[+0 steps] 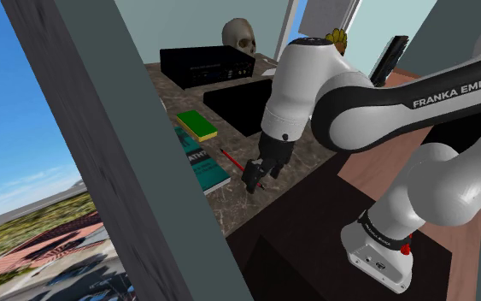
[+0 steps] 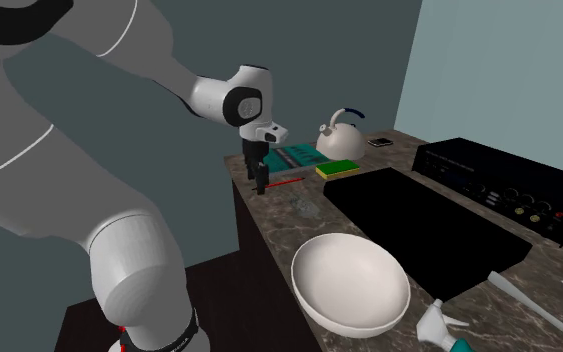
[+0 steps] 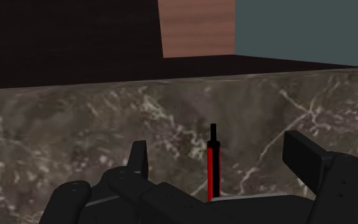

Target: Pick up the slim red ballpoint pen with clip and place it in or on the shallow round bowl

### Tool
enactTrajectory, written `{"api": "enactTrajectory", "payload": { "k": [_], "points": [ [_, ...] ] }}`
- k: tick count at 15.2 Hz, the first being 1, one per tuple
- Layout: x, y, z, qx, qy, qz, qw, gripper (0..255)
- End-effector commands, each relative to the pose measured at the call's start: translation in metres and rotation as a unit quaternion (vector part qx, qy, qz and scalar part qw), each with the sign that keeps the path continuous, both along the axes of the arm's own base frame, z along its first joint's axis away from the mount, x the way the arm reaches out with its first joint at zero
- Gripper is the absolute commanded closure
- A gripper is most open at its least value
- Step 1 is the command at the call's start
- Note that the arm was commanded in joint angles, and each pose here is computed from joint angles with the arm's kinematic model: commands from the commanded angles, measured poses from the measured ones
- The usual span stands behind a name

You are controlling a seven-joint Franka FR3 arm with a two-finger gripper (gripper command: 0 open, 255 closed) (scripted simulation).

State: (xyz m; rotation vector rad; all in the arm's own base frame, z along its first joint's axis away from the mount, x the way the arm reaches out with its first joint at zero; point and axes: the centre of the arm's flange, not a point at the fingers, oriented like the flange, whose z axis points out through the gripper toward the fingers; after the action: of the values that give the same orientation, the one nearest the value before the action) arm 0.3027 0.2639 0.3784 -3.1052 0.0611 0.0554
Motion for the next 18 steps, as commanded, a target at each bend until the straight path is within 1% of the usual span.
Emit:
{"api": "enactTrajectory", "payload": {
  "k": [1,7,8,17,18],
  "points": [
    [0.0002,0.0004,-0.0032,0.000,0.000,0.000,1.0000,0],
    [0.0002,0.0004,-0.0032,0.000,0.000,0.000,1.0000,0],
    [0.0002,0.0004,-0.0032,0.000,0.000,0.000,1.0000,255],
    [0.0002,0.0004,-0.0032,0.000,0.000,0.000,1.0000,255],
    [0.0002,0.0004,0.0020,0.000,0.000,0.000,1.0000,255]
  ]
}}
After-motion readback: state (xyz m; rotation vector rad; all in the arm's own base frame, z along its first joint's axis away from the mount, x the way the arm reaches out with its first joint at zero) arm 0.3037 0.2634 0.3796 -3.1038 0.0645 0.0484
